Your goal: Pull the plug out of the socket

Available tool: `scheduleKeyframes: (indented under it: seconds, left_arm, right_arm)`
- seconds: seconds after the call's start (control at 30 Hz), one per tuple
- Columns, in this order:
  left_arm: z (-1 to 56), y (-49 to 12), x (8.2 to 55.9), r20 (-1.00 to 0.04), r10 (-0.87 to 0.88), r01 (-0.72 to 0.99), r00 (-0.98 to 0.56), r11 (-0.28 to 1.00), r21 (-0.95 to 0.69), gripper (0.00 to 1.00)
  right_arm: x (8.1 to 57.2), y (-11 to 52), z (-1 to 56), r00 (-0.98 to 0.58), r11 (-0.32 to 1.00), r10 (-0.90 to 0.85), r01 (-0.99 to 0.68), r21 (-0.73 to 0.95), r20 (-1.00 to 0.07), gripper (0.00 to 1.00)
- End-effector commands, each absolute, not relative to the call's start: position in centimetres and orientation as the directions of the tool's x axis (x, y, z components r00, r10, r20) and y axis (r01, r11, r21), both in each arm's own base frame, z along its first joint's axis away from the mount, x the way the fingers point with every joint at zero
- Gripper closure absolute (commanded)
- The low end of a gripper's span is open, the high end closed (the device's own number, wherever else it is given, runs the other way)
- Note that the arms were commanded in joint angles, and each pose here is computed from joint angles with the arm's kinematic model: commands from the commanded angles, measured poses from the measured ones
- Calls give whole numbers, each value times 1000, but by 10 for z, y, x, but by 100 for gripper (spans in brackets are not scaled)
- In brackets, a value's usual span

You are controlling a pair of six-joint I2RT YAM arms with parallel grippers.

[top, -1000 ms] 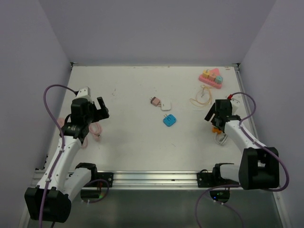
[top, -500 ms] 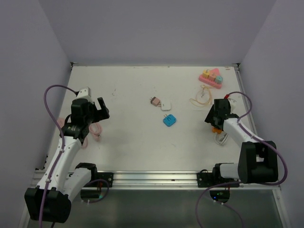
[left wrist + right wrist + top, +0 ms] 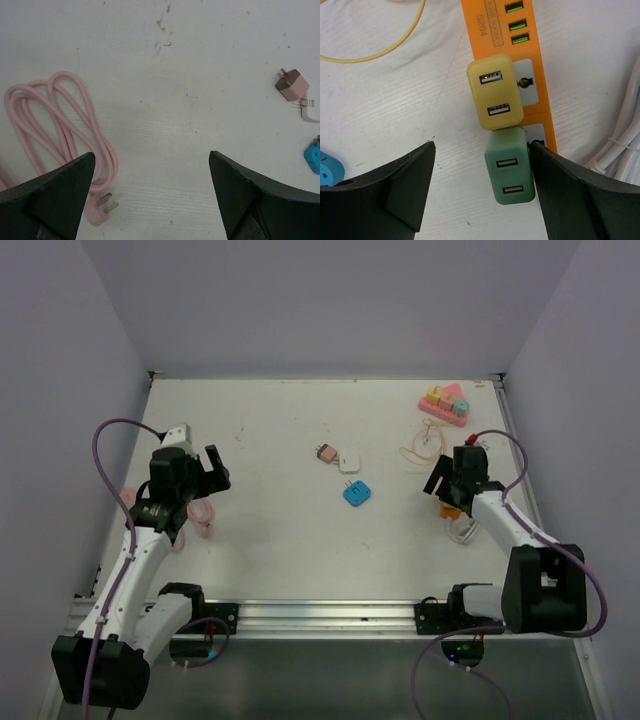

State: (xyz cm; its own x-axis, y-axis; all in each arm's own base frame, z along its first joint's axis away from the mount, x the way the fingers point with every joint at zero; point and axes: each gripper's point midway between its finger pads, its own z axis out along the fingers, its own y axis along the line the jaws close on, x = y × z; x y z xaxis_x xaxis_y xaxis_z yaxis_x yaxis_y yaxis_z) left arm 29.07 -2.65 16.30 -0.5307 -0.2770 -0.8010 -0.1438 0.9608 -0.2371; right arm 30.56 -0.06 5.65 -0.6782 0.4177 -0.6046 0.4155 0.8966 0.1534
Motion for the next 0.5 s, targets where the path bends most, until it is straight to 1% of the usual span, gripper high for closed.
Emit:
scheduleKeyframes:
  seconds: [0.0,0.07,0.1,0.27,0.37,0.47]
  left_arm:
    - [172,-29,298,-833,-246,-100,-495,969,-227,1]
    - [171,-29,298,-831,-248,-100,-498,968,-229,1]
    - [171,-29,297,-831,-246,-100,-499,969,-227,1]
    - [169,-30,298,-828,-246,-97,-504,969,-228,1]
    - [171,-29,298,-831,-245,-97,-500,969,-227,1]
    - [170,-30,297,-830,-245,-96,-502,969,-228,1]
  right_arm:
    - [316,1,78,-632,900,412,397,182,-657,20]
    - [314,-12,81,-609,884,413,448,137,-677,16]
    - [310,-15,80,-611,879,414,462,121,-674,13]
    - [303,-23,65,-636,864,416,499,65,-650,4]
    - [304,-18,53,-666,876,410,477,68,-623,4]
    - [310,-11,49,-675,891,400,445,89,-620,4]
